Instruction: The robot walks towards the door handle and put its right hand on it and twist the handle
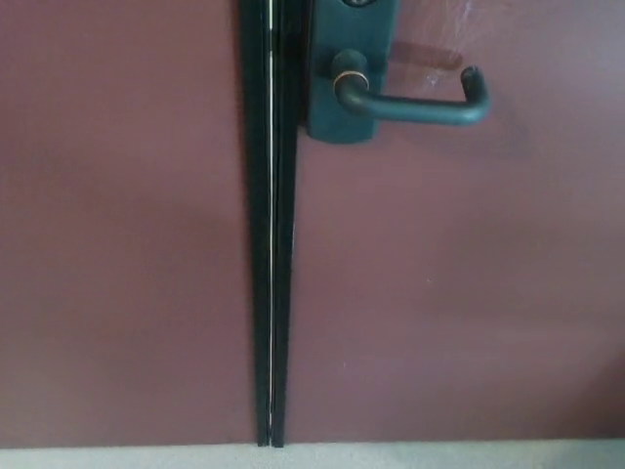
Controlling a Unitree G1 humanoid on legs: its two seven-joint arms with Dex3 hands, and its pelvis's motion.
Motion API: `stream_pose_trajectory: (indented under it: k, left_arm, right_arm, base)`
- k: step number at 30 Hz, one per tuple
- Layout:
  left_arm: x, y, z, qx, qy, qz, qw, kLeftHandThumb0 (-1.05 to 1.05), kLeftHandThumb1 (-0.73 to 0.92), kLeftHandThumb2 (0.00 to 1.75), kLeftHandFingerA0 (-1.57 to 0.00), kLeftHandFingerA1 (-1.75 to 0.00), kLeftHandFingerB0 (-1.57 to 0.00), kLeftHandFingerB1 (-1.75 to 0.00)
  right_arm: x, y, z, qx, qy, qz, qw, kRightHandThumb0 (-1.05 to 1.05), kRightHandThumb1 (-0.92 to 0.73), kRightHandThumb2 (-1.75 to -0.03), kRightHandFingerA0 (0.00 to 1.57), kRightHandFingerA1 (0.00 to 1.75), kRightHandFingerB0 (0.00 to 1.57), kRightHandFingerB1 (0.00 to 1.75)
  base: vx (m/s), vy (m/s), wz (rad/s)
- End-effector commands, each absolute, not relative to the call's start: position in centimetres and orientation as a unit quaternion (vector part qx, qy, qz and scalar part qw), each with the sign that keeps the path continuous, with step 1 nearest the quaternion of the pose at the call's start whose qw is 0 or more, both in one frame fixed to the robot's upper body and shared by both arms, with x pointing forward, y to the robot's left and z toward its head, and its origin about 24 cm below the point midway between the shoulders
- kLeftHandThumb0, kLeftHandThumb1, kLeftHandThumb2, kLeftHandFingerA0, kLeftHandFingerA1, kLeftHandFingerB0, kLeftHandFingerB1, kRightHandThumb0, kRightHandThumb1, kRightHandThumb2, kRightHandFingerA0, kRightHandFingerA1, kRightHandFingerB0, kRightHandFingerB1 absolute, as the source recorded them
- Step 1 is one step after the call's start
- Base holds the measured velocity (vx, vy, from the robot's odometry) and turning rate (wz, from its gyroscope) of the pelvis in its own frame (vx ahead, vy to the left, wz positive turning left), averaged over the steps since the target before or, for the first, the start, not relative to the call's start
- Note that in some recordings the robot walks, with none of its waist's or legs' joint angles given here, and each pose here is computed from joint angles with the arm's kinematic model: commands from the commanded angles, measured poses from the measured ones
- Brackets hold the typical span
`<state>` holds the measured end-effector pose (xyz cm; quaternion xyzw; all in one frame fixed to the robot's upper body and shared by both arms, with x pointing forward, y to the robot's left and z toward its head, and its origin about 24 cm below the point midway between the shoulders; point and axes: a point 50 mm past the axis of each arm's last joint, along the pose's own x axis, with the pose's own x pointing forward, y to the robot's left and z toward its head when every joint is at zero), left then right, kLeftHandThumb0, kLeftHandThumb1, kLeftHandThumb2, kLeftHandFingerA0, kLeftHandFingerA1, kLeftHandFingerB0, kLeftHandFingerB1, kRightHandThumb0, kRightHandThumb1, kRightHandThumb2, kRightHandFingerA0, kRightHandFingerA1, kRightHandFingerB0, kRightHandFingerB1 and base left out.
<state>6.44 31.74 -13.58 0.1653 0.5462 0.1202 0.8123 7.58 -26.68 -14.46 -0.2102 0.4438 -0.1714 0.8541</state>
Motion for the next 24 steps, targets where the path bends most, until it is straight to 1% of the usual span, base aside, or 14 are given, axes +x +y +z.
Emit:
stream_pose_trajectory:
  k: [1, 6, 7, 8, 9, 10, 13, 14, 20, 24]
  left_arm:
    - [6.23, 31.53, -13.72, 0.169, 0.551, 0.116, 0.809, -0.22, 0.45, 0.72, -0.72, -0.87, -0.35, -0.66]
    - [5.7, 31.66, -13.74, 0.164, 0.555, 0.118, 0.807, -0.22, 0.44, 0.73, -0.74, -0.87, -0.35, -0.66]
    - [5.83, 31.72, -13.7, 0.167, 0.555, 0.117, 0.806, -0.21, 0.45, 0.72, -0.73, -0.86, -0.34, -0.65]
    - [6.03, 31.79, -13.65, 0.173, 0.555, 0.114, 0.805, -0.21, 0.45, 0.72, -0.73, -0.86, -0.34, -0.65]
    - [5.91, 31.81, -13.65, 0.173, 0.557, 0.114, 0.804, -0.25, 0.41, 0.8, -0.74, -0.86, -0.34, -0.65]
    - [5.85, 31.77, -13.69, 0.168, 0.557, 0.118, 0.805, -0.21, 0.45, 0.72, -0.73, -0.86, -0.33, -0.65]
    - [6.02, 31.75, -13.67, 0.164, 0.554, 0.12, 0.807, -0.22, 0.45, 0.72, -0.74, -0.88, -0.34, -0.65]
    - [6.11, 31.79, -13.64, 0.163, 0.554, 0.121, 0.808, -0.25, 0.41, 0.8, -0.76, -0.88, -0.35, -0.66]
    - [6.01, 31.81, -13.63, 0.168, 0.553, 0.12, 0.807, -0.25, 0.41, 0.8, -0.77, -0.88, -0.35, -0.66]
    - [6.09, 31.9, -13.58, 0.172, 0.553, 0.12, 0.806, -0.25, 0.41, 0.8, -0.78, -0.88, -0.35, -0.66]
  right_arm:
    - [7.31, -26.87, -14.5, -0.217, 0.451, -0.174, 0.848, -0.17, -0.63, -0.58, 0.68, 0.52, 0.58, 0.46]
    - [7.11, -26.59, -14.61, -0.214, 0.453, -0.17, 0.849, -0.18, -0.63, -0.58, 0.67, 0.52, 0.57, 0.46]
    - [7.31, -26.53, -14.59, -0.217, 0.45, -0.167, 0.85, -0.17, -0.63, -0.58, 0.67, 0.52, 0.57, 0.46]
    - [7.59, -26.46, -14.55, -0.221, 0.447, -0.163, 0.852, -0.17, -0.63, -0.58, 0.67, 0.52, 0.57, 0.46]
    - [7.54, -26.48, -14.56, -0.22, 0.448, -0.163, 0.851, -0.17, -0.63, -0.58, 0.67, 0.52, 0.57, 0.46]
    - [7.56, -26.47, -14.56, -0.221, 0.448, -0.163, 0.851, -0.18, -0.63, -0.58, 0.68, 0.52, 0.57, 0.46]
    - [7.88, -26.39, -14.54, -0.218, 0.446, -0.166, 0.852, -0.18, -0.63, -0.58, 0.68, 0.52, 0.57, 0.46]
    - [7.98, -26.3, -14.54, -0.216, 0.444, -0.167, 0.854, -0.17, -0.64, -0.58, 0.68, 0.52, 0.57, 0.46]
    - [7.93, -26.37, -14.52, -0.225, 0.444, -0.158, 0.853, -0.17, -0.64, -0.58, 0.69, 0.52, 0.57, 0.46]
    - [8.09, -26.27, -14.52, -0.225, 0.442, -0.157, 0.854, -0.17, -0.64, -0.58, 0.69, 0.52, 0.57, 0.46]
  base:
    - [0.1, -0.015, 0.04]
    - [0.08, -0.087, -0.01]
    - [0.01, 0.118, -0.64]
    - [0.0, 0.14, 0.33]
    - [0.0, 0.144, 0.02]
    - [0.0, 0.0, 0.0]
    - [-0.01, 0.006, -0.02]
    - [-0.01, 0.097, -0.03]
    - [0.01, 0.176, -0.04]
    - [-0.06, 0.33, 0.1]
